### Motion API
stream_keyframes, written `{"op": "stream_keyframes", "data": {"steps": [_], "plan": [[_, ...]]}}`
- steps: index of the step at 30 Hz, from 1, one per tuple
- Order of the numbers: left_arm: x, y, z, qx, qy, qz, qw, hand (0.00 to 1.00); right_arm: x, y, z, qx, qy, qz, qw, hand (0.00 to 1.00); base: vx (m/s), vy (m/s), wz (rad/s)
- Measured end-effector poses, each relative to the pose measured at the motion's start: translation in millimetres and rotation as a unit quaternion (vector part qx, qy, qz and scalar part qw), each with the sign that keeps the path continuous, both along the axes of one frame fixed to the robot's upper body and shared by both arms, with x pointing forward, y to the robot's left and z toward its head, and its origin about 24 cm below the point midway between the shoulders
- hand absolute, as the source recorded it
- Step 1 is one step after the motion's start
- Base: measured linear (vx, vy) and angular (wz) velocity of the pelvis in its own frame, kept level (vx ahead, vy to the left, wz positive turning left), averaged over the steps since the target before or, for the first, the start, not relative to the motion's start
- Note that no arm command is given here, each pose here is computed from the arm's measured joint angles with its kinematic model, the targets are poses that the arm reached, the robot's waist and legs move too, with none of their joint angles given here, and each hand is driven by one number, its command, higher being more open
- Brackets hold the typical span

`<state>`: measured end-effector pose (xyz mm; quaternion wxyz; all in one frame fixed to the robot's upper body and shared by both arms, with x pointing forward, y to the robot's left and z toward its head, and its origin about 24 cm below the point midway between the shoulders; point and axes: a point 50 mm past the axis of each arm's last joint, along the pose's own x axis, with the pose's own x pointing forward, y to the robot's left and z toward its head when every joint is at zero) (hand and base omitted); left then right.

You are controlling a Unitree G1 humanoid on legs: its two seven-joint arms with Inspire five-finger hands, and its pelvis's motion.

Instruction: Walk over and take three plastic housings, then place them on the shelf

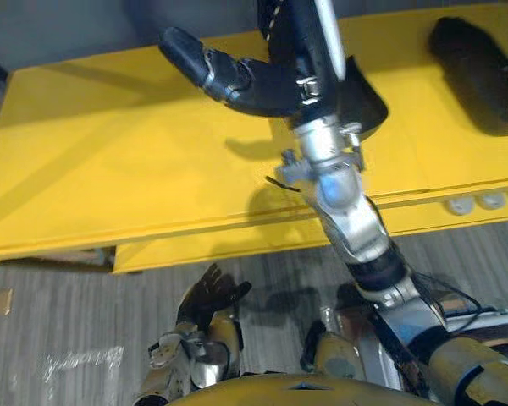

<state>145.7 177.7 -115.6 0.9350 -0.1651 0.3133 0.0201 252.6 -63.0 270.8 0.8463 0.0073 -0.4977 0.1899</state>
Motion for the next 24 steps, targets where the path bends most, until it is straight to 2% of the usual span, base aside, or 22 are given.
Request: {"op": "stream_keyframes", "data": {"steps": [3, 7, 15, 24], "plan": [[-6, 5, -5, 0.014, 0.019, -0.004, 1.0, 1.0, 7, -45, 4, -0.024, 0.001, -0.073, 0.997, 1.0, -0.04, 0.039, -0.31], [-11, 8, -8, 0.029, 0.031, -0.013, 0.999, 1.0, 28, -92, -17, -0.056, 0.095, -0.108, 0.988, 1.0, -0.07, 0.041, -0.23], [-12, 11, -9, 0.057, 0.037, -0.024, 0.997, 1.0, 56, -137, -89, -0.141, 0.276, -0.116, 0.944, 1.0, -0.01, 0.004, -0.07], [-18, 20, -13, 0.127, 0.075, 0.033, 0.988, 1.0, 64, -161, -111, -0.106, 0.328, -0.143, 0.928, 1.0, 0.0, -0.003, 0.11]]}}
